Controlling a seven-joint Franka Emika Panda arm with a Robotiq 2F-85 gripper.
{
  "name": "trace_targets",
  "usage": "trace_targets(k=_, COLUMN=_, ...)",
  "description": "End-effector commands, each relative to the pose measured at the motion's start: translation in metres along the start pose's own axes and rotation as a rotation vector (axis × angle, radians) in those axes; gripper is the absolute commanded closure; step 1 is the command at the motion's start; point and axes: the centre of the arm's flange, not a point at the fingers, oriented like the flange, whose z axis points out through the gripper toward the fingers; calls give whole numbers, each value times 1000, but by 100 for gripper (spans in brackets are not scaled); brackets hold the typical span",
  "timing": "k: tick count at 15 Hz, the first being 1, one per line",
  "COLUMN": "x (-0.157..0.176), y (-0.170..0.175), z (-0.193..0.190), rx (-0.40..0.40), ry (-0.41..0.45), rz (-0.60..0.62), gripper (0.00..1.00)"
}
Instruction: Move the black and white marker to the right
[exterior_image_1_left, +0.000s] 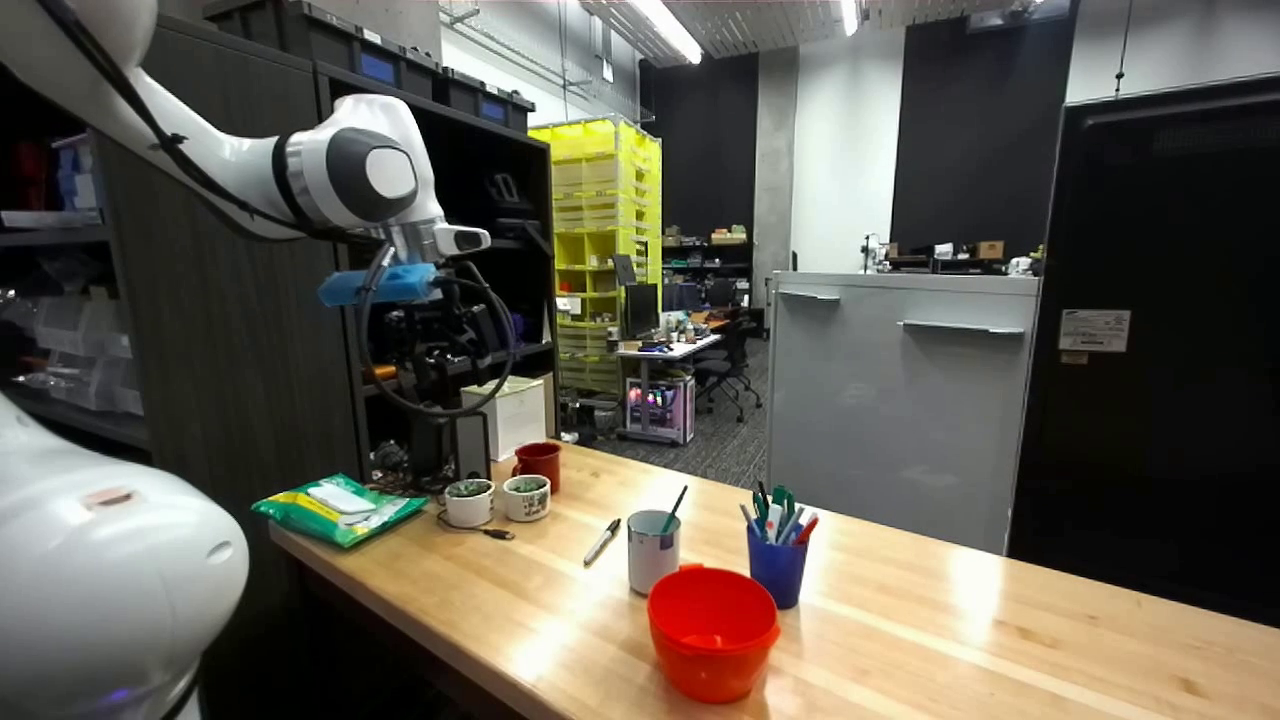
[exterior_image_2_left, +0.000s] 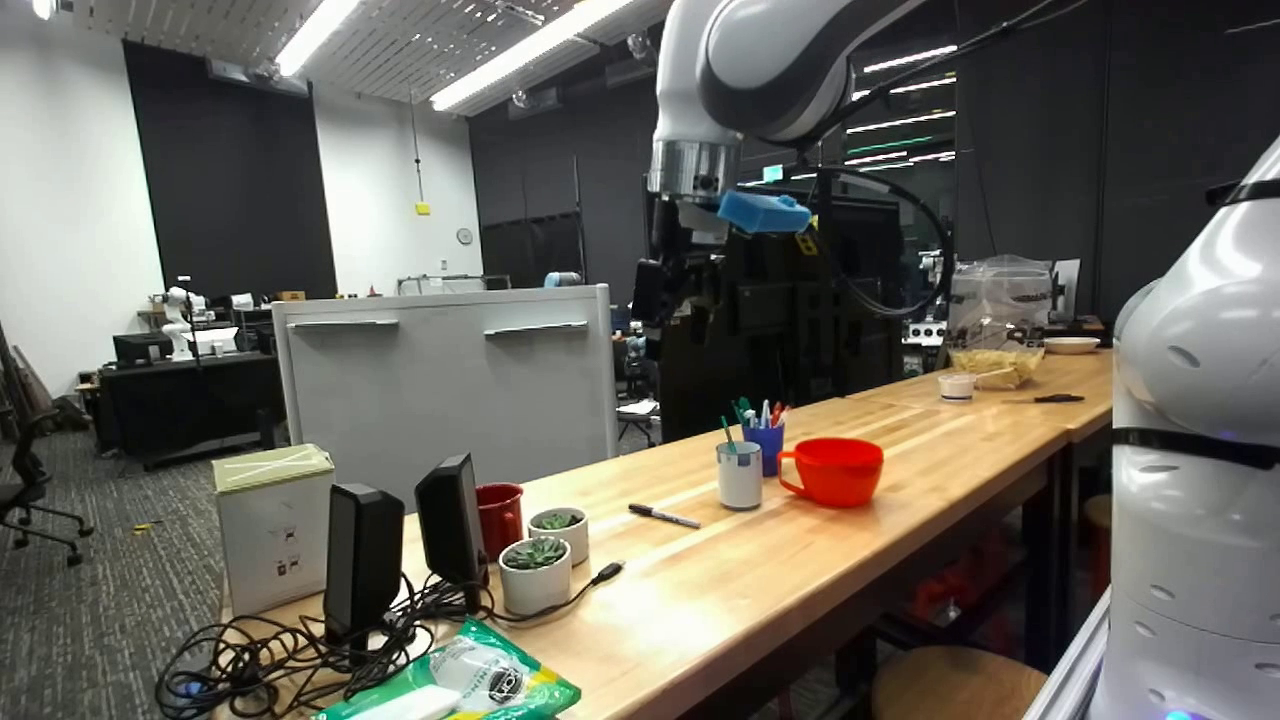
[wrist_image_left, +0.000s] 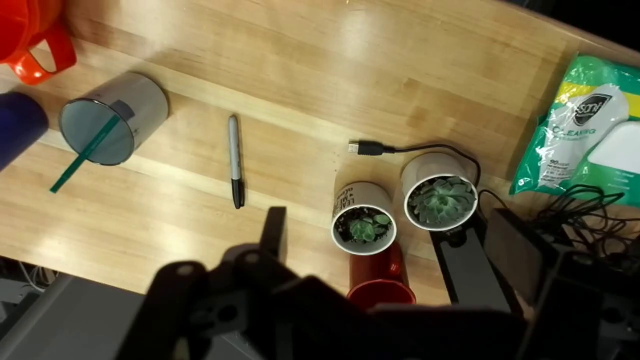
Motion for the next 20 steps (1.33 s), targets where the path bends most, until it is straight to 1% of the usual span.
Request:
trace_targets(k=1, x=18, y=23, z=26, rx=1, ry=-14, rz=-4, gripper=0)
trace_targets(k=4, x=31, y=48, z=54, rx=-1, ry=-37, rz=-28, gripper=0)
trace_targets(k=7, x=45, y=76, z=88, rx=-31, ry=-71, rz=-73, gripper=0)
trace_targets(k=9, x=53, y=92, z=104, rx=-55, ry=-93, rz=-67, gripper=0)
trace_targets(k=10, x=33, y=80, z=92, rx=-38, ry=-84, rz=-51, gripper=0)
trace_targets(k=12, x=35, y=86, z=102, rx=-37, ry=-100, rz=-43, gripper=0)
trace_targets(k=17, x=36, y=81, z=98, rx=-37, ry=-92, rz=-52, gripper=0)
trace_targets(k=18, x=38, y=76, z=103, rx=-35, ry=-100, rz=-45, gripper=0)
trace_targets(k=20, x=40, y=78, z=121, rx=-21, ry=-122, rz=-43, gripper=0)
